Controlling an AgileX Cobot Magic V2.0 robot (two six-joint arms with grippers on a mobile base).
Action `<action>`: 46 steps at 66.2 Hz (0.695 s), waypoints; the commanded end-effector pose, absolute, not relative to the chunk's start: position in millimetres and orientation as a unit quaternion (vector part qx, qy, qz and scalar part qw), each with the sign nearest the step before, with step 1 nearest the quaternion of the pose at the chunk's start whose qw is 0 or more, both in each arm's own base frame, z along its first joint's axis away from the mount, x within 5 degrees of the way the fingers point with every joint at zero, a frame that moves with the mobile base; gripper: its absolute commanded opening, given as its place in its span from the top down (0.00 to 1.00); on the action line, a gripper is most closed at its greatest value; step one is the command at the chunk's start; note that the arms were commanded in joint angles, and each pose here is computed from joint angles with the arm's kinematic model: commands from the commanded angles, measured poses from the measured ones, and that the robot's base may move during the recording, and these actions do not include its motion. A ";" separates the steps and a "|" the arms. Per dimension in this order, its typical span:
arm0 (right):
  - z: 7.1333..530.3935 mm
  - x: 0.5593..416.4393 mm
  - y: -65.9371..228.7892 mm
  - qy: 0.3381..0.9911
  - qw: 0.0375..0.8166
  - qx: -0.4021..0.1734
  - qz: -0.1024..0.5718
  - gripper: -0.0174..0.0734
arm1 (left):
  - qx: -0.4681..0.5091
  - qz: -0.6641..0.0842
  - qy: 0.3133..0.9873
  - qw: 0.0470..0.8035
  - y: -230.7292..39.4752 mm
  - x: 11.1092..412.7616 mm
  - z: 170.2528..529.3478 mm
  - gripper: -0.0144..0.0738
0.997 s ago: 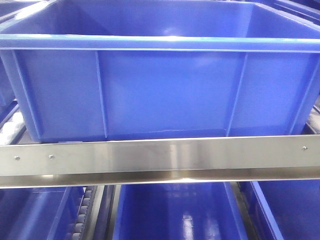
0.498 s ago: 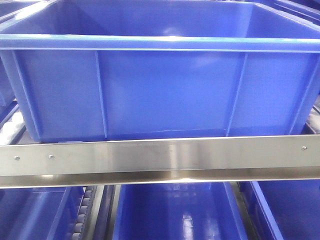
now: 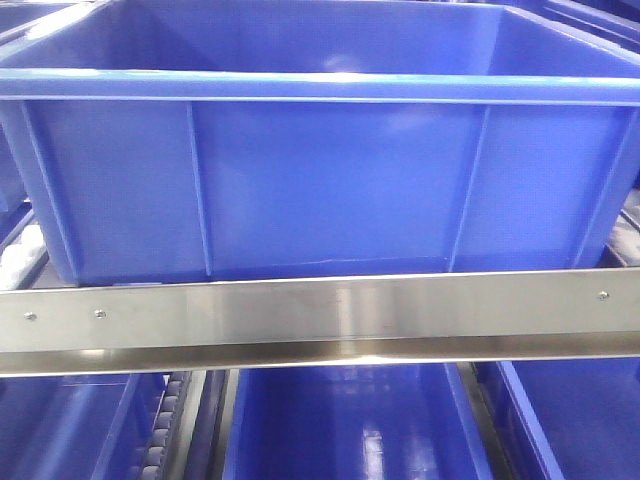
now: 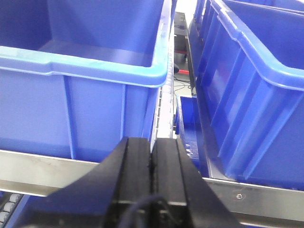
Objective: Grab silver tray and place in blue box
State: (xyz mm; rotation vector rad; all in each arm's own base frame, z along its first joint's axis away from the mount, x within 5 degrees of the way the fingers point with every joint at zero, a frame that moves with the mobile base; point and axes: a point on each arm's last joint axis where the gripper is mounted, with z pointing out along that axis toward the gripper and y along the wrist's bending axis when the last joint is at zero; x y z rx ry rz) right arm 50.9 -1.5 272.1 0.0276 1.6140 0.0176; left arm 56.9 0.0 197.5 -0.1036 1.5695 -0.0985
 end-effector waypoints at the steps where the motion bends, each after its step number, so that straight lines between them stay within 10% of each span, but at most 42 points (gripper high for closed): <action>1: 270.4 50.1 -2.5 0.669 0.743 0.019 -0.010 0.75 | -0.050 -0.047 0.664 0.744 0.8 54.6 208.2 0.96; 46: 214.4 53.7 -1.3 0.631 0.775 0.020 0.000 0.75 | -0.051 -0.047 0.667 0.742 0.7 54.8 207.7 0.96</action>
